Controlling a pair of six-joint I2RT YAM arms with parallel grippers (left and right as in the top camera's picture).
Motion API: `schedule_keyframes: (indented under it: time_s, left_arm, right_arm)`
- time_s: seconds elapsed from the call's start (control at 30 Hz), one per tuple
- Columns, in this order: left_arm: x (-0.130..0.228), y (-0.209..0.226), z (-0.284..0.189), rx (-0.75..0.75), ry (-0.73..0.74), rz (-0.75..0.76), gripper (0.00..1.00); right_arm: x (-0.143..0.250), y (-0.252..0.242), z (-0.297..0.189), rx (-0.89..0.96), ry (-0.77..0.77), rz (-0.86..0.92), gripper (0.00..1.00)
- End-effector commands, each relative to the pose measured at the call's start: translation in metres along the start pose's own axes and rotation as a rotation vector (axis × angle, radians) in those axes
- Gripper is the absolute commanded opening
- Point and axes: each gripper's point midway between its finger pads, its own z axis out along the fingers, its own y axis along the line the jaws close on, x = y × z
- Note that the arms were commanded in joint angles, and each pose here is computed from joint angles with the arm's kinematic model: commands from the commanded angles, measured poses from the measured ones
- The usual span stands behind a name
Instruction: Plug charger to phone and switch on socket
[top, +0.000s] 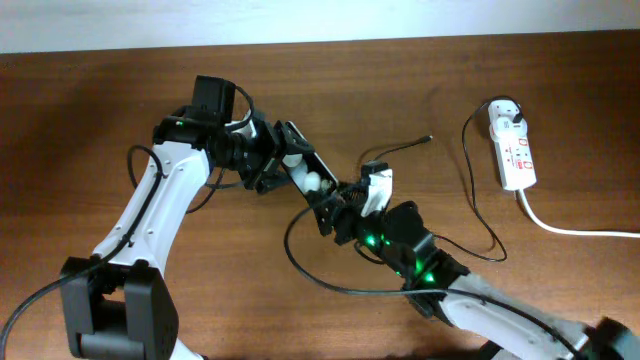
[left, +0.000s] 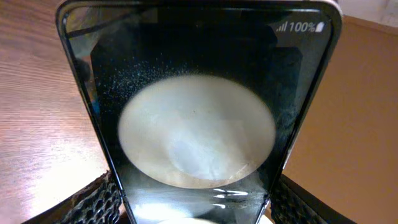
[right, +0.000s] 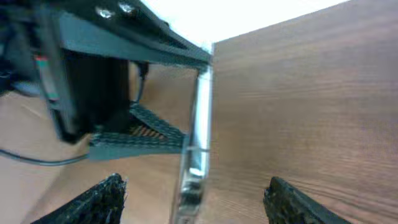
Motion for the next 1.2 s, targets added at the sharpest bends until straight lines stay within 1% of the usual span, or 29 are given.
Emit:
schedule_keyframes:
  time_s: [0.0, 0.03, 0.13, 0.17, 0.27, 0.3, 0.37, 0.4, 0.43, 0.47, 0.53, 0.57, 0.6, 0.63, 0.7, 0.73, 0.77, 0.8, 0.87, 0.9, 0.97, 1.0, 1.03, 1.07, 1.1, 1.13, 1.17]
  left_arm:
    - [0.007, -0.015, -0.003, 0.056, 0.042, 0.008, 0.57]
    - [0.009, -0.015, -0.001, 0.054, 0.048, 0.01, 0.57]
    - [0.015, -0.019, 0.001, 0.066, 0.072, 0.017, 0.57]
    - [0.015, -0.019, 0.001, 0.066, 0.072, 0.017, 0.57]
    - [0.015, -0.019, 0.001, 0.066, 0.072, 0.017, 0.57]
    - [0.015, -0.019, 0.001, 0.066, 0.072, 0.017, 0.6]
    - [0.015, -0.019, 0.001, 0.066, 0.072, 0.017, 0.66]
    - [0.015, -0.019, 0.001, 0.066, 0.072, 0.018, 0.77]
    - [0.012, -0.018, -0.001, 0.068, 0.063, 0.046, 0.99]
    - [0.003, -0.016, -0.011, 0.082, 0.033, 0.103, 0.99]
    - [-0.006, -0.026, -0.047, 0.127, -0.062, 0.218, 0.99]
    - [-0.004, -0.035, -0.073, 0.146, -0.136, 0.315, 0.99]
    - [0.001, -0.041, -0.107, 0.131, -0.252, 0.414, 0.99]
    - [0.01, -0.044, -0.134, 0.112, -0.343, 0.489, 0.99]
    - [0.044, -0.043, -0.185, 0.054, -0.513, 0.598, 0.99]
    - [0.07, -0.03, -0.217, -0.024, -0.641, 0.608, 0.99]
    - [0.085, -0.018, -0.234, -0.079, -0.716, 0.587, 0.99]
    - [0.106, -0.001, -0.254, -0.136, -0.809, 0.56, 0.99]
    - [0.146, 0.015, -0.274, -0.142, -0.924, 0.561, 0.99]
    - [0.163, 0.028, -0.272, -0.112, -0.956, 0.527, 0.99]
    - [0.161, 0.061, -0.244, -0.078, -0.913, 0.38, 0.99]
    - [0.153, 0.075, -0.214, -0.019, -0.821, 0.316, 0.99]
    - [0.145, 0.074, -0.185, 0.088, -0.707, 0.281, 0.99]
    - [0.136, 0.075, -0.164, 0.174, -0.622, 0.224, 0.99]
    - [0.128, 0.076, -0.148, 0.246, -0.558, 0.168, 0.99]
    - [0.114, 0.072, -0.129, 0.354, -0.472, 0.102, 0.99]
    - [0.106, 0.071, -0.12, 0.406, -0.428, 0.052, 0.99]
  right_arm:
    - [-0.02, 0.01, 0.024, 0.003, -0.038, 0.024, 0.58]
    - [-0.023, 0.013, 0.031, 0.002, -0.041, 0.024, 0.55]
    - [-0.031, 0.017, 0.038, -0.004, -0.053, 0.024, 0.39]
    - [-0.03, 0.018, 0.039, -0.01, -0.048, 0.023, 0.3]
    - [-0.023, 0.027, 0.038, -0.06, -0.007, 0.022, 0.17]
    - [-0.021, 0.029, 0.038, -0.075, 0.003, 0.022, 0.11]
    - [-0.021, 0.033, 0.037, -0.092, 0.009, 0.021, 0.07]
    - [-0.024, 0.035, 0.035, -0.097, 0.003, 0.021, 0.05]
    - [-0.028, 0.038, 0.033, -0.103, -0.006, 0.021, 0.05]
    - [-0.033, 0.039, 0.028, -0.103, -0.013, 0.022, 0.04]
    - [-0.043, 0.029, 0.022, -0.07, -0.018, 0.122, 0.04]
    - [-0.048, 0.028, 0.017, -0.07, -0.022, 0.163, 0.04]
    - [-0.057, 0.034, 0.011, -0.093, -0.037, 0.168, 0.04]
    - [-0.064, 0.041, 0.004, -0.115, -0.052, 0.183, 0.04]
    - [-0.074, 0.049, -0.007, -0.134, -0.066, 0.258, 0.04]
    - [-0.075, 0.051, -0.014, -0.133, -0.057, 0.323, 0.04]
    - [-0.074, 0.052, -0.017, -0.135, -0.04, 0.364, 0.04]
    - [-0.072, 0.058, -0.021, -0.16, -0.018, 0.384, 0.04]
    - [-0.069, 0.07, -0.025, -0.214, 0.023, 0.397, 0.04]
    - [-0.064, 0.076, -0.028, -0.24, 0.069, 0.461, 0.04]
    - [-0.058, 0.079, -0.029, -0.252, 0.103, 0.477, 0.04]
    - [-0.053, 0.076, -0.028, -0.235, 0.124, 0.483, 0.04]
    - [-0.048, 0.072, -0.027, -0.215, 0.14, 0.488, 0.04]
    - [-0.043, 0.069, -0.027, -0.197, 0.157, 0.498, 0.04]
    - [-0.038, 0.065, -0.027, -0.176, 0.175, 0.528, 0.04]
    - [-0.035, 0.063, -0.027, -0.159, 0.189, 0.554, 0.04]
    - [-0.035, 0.063, -0.027, -0.159, 0.189, 0.554, 0.04]
